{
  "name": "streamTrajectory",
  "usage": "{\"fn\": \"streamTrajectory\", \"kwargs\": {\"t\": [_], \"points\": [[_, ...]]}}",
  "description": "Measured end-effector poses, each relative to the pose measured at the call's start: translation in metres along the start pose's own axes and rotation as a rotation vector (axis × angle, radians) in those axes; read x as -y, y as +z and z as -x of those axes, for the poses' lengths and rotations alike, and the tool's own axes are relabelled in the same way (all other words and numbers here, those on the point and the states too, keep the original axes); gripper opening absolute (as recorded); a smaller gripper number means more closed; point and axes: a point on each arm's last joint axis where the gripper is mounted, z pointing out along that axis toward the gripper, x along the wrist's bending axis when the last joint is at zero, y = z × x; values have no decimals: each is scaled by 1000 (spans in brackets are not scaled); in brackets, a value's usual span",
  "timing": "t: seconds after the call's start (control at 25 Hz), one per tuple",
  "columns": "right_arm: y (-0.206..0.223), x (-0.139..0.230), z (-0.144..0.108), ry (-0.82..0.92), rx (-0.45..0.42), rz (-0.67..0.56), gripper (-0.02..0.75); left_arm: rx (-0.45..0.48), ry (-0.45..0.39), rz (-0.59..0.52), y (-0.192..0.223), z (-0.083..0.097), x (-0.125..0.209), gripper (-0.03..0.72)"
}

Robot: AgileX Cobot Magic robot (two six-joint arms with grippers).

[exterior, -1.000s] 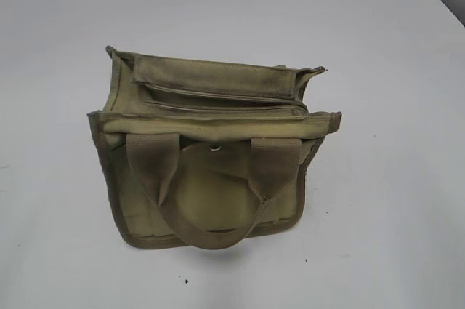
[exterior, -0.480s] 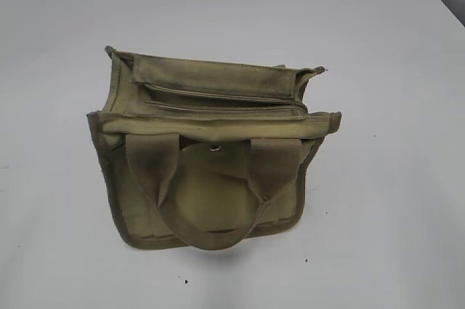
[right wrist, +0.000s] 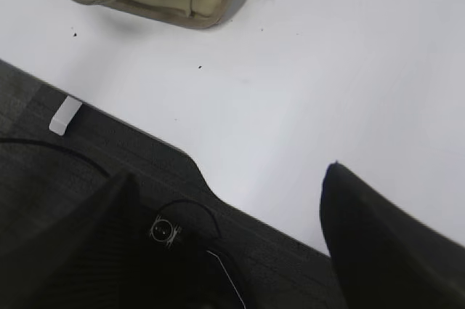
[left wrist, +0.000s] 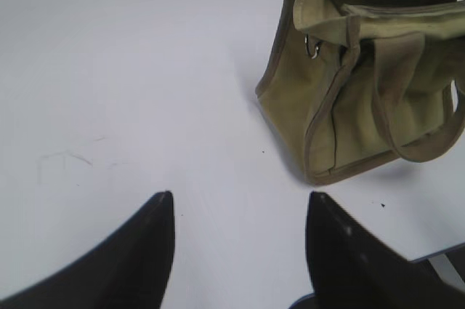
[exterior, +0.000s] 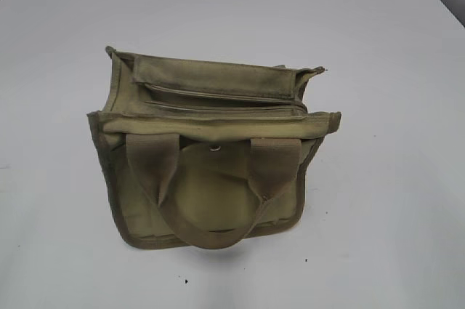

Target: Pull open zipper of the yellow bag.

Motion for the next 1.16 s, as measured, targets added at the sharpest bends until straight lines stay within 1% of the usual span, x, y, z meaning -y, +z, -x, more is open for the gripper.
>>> {"fn": "streamTrajectory", "kwargs": {"t": [0.12, 0.2, 0.36, 0.44, 0.56, 0.8, 1.16], "points": [[-2, 0, -1, 66, 35, 36, 594, -48, -24, 1, 0, 0, 0, 437], [-6, 1, -3, 107, 66, 82, 594, -101, -50, 3, 1, 1, 0, 430], [-17, 7, -9, 118, 115, 200, 594, -186, -91, 6, 1, 1, -1, 421], [-23, 12, -13, 105, 131, 254, 594, -202, -99, 6, 1, 2, -1, 421], [-27, 17, -17, 92, 138, 299, 594, -196, -95, 6, 1, 2, -1, 419], [-27, 17, -17, 93, 134, 302, 594, -151, -75, 6, 1, 1, -1, 419], [-27, 17, -17, 94, 132, 303, 594, -148, -73, 6, 1, 1, -1, 419]]}}
